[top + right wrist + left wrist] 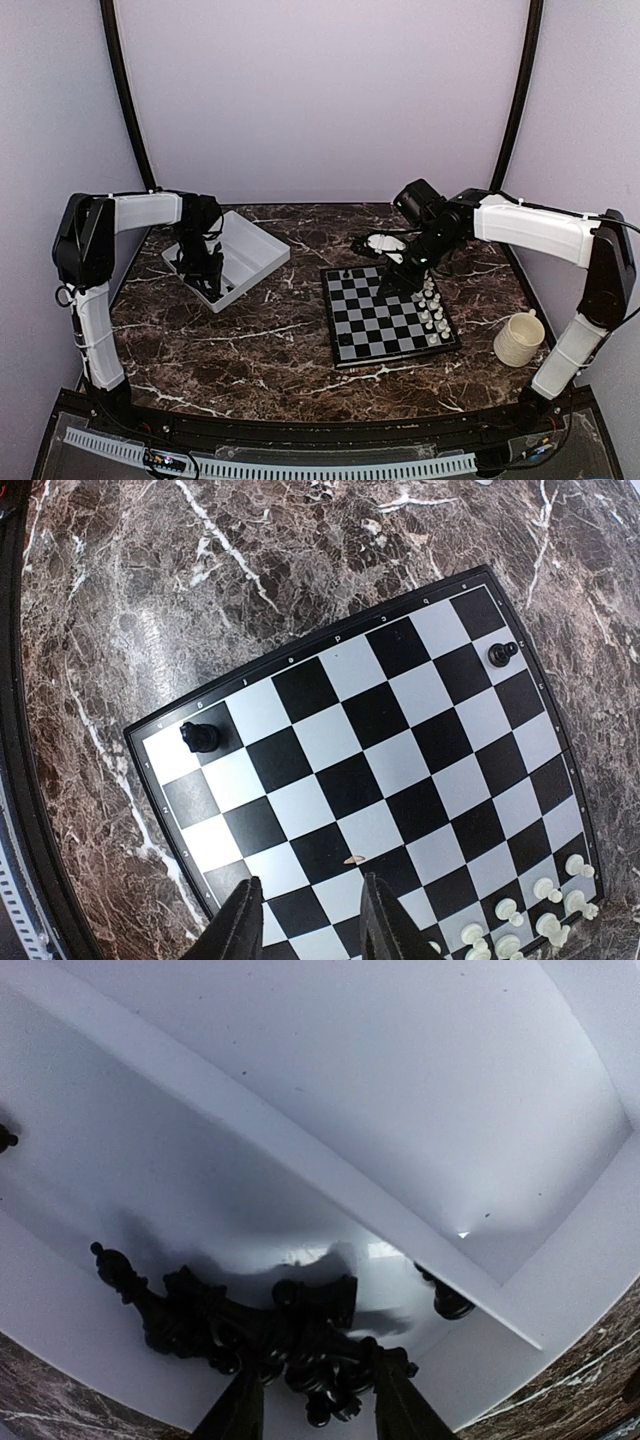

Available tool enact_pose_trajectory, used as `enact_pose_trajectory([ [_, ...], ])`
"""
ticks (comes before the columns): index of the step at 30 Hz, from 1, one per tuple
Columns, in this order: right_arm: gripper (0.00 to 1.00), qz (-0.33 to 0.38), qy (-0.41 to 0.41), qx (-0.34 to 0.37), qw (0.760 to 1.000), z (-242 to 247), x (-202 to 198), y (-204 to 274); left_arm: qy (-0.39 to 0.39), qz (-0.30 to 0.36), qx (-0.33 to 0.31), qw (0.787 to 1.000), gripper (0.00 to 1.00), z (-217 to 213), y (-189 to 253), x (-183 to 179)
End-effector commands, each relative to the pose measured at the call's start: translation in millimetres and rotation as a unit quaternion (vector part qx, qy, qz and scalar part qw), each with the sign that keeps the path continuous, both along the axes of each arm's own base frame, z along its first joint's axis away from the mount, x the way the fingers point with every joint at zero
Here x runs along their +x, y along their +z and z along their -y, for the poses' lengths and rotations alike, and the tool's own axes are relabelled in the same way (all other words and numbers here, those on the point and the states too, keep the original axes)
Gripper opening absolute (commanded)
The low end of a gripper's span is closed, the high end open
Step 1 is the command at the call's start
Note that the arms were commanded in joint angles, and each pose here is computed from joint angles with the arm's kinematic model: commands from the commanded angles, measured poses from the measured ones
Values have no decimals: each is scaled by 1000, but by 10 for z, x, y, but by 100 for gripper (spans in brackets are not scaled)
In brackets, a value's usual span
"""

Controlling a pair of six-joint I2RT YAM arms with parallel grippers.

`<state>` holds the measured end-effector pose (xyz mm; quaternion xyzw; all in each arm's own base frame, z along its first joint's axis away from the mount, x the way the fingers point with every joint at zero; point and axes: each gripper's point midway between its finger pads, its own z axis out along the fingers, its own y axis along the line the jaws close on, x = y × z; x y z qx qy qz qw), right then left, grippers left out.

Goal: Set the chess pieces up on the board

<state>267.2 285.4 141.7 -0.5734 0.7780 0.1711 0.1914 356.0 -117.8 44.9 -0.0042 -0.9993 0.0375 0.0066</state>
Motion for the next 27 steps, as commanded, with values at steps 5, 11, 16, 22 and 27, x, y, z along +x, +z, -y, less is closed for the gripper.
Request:
enact_pose_trajectory([
  [5, 34, 1, 3, 11, 1000, -43, 35, 51, 9, -21, 9, 1000, 46, -2, -182, -37],
  [11, 34, -2, 3, 9, 1000, -52, 44, 39, 9, 7, 18, 1000, 43, -5, -189, 150],
  [16, 34, -4, 2, 8, 1000, -54, 45, 33, 2, 32, 39, 999, 35, -66, -129, 272],
  [22, 34, -8, 3, 8, 1000, -63, 43, 16, -6, 48, 43, 998, 31, -82, -19, 296],
  [27, 34, -12, 5, 9, 1000, -83, 50, 11, 0, 35, 47, 998, 41, -101, -44, 197],
])
